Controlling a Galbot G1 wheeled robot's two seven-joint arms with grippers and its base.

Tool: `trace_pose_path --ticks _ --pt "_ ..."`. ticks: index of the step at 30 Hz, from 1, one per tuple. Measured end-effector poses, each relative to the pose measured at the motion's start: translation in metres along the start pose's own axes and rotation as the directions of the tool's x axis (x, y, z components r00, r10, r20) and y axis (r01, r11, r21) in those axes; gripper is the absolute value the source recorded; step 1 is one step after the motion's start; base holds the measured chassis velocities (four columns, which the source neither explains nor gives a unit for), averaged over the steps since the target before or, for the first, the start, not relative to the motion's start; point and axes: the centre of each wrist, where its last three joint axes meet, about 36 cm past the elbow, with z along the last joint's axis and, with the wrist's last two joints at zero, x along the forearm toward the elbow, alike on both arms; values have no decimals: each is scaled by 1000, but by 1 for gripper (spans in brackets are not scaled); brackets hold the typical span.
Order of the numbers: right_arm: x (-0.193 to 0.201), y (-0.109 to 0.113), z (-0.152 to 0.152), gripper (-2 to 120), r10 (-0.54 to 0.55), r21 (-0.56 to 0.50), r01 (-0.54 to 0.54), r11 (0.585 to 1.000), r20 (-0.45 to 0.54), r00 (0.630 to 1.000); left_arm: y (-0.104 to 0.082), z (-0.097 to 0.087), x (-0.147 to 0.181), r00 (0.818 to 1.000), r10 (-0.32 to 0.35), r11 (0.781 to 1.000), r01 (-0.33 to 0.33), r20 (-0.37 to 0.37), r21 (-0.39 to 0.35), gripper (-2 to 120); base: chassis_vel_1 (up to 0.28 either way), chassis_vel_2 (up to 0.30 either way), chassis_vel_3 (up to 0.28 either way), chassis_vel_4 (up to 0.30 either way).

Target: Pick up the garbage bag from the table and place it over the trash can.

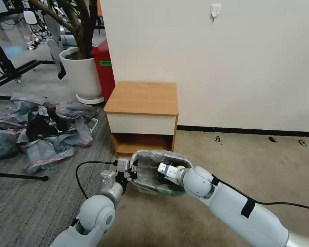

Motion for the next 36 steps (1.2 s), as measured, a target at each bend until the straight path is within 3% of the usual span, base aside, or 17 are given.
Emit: trace_pose_path --ticks 14,28,33,36 --pt "28 -2 -6 0 -9 -1 9 1000 61 998 5 4 -7 1000 -16 1000 16 -14 16 2 0 0 0 0" --pt "125 -15 -1 0 65 -60 -55 997 187 980 11 -1 -13 996 -38 981 51 -75 189 2 0 0 0 0" --pt "157 -28 16 0 227 -173 -192 966 212 951 15 -10 -7 992 -29 962 62 -125 266 2 0 0 0 0" --pt "168 -37 29 0 406 -315 -324 892 243 881 16 -17 0 983 -8 941 70 -183 331 2 0 0 0 0"
